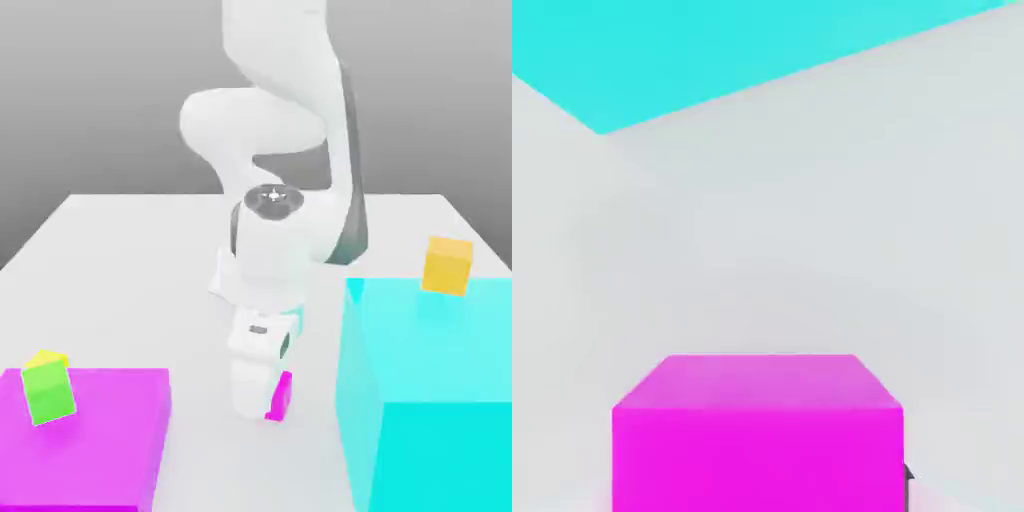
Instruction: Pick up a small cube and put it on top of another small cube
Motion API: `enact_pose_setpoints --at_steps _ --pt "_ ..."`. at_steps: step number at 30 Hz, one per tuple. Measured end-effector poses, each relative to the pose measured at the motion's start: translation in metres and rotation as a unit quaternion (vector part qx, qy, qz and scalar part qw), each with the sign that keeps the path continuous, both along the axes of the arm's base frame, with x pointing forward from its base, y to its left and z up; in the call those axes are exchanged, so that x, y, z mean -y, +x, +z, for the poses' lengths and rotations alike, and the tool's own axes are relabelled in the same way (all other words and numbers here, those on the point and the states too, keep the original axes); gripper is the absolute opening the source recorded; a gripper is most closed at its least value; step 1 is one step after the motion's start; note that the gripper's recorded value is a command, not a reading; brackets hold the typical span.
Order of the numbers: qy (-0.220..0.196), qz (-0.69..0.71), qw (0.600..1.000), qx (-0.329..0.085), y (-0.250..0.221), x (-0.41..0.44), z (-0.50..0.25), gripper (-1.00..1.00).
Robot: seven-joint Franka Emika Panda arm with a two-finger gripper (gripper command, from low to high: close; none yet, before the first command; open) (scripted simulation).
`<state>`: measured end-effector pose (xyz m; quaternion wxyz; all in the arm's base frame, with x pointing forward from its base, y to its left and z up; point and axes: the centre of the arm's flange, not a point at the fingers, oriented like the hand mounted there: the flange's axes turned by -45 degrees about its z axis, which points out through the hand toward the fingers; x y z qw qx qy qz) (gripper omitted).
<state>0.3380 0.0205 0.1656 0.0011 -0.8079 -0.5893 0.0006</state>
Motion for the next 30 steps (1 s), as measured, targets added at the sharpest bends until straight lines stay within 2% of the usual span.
enact_pose_setpoints --at_steps 4,10,15,21,26,27,30 --pt "0.0 -0.029 1.0 0.0 0.006 0.008 0.029 -1.0" --pt "0.0 -0.241 0.97 0.002 0.047 0.09 0.065 -1.0" --pt "0.0 -0.411 0.912 0.002 0.064 0.168 0.098 -1.0" --pt "0.0 -0.599 0.801 0.0 0.058 0.269 0.143 -1.0" --pt "0.001 -0.617 0.787 0.0 0.061 0.276 0.097 -1.0" --pt "0.0 -0.618 0.786 0.0 0.06 0.276 0.089 1.0" --pt "0.0 -0.618 0.786 0.0 0.06 0.276 0.089 1.0"
